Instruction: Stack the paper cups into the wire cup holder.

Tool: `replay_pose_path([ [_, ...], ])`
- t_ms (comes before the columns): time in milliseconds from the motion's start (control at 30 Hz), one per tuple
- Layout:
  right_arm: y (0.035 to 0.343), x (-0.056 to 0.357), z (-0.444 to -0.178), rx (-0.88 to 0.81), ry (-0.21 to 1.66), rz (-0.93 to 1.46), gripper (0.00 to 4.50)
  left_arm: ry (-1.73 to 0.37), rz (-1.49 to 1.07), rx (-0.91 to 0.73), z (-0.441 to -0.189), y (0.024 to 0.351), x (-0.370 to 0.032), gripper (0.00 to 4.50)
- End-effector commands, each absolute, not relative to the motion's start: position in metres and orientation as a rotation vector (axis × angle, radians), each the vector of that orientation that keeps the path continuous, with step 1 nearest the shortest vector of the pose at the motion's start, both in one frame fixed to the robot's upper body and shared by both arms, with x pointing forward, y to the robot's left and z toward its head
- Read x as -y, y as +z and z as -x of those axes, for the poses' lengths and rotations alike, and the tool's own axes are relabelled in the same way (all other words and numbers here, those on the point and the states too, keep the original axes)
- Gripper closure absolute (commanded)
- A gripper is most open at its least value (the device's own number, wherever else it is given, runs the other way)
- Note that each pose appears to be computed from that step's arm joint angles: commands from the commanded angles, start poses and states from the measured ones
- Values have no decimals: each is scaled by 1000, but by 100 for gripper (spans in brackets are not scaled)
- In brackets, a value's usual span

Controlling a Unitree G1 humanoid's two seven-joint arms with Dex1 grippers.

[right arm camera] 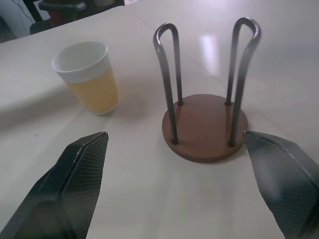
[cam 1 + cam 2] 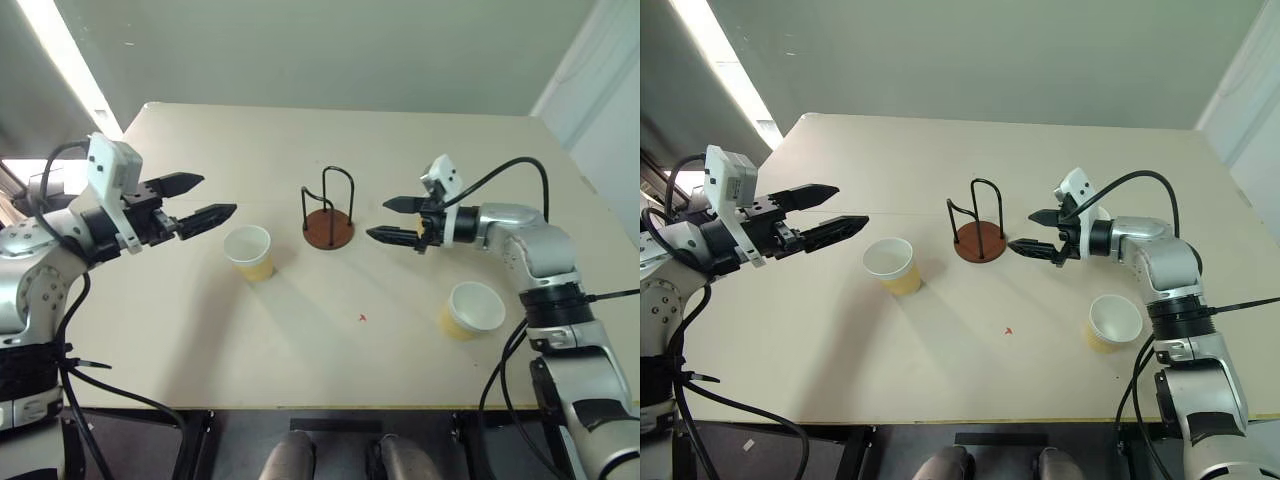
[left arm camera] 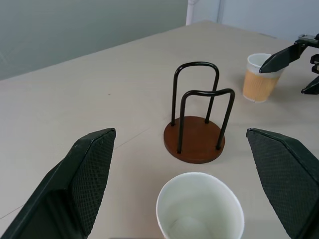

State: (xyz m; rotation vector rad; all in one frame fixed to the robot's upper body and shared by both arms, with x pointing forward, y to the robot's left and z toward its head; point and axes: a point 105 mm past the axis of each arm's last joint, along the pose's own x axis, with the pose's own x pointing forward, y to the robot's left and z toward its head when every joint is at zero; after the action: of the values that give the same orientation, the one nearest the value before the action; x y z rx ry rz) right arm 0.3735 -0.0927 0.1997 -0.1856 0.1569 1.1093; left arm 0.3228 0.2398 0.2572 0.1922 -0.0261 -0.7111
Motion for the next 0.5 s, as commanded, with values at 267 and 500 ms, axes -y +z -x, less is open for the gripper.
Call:
replay_pose_path([
  [267,226,101,-366,-84,1117,228,3,-703,-207,45,-331,249,-223,0],
  [500,243,122,-359,-71,1070,215,3,-764,-222,50,-356,249,-194,0],
])
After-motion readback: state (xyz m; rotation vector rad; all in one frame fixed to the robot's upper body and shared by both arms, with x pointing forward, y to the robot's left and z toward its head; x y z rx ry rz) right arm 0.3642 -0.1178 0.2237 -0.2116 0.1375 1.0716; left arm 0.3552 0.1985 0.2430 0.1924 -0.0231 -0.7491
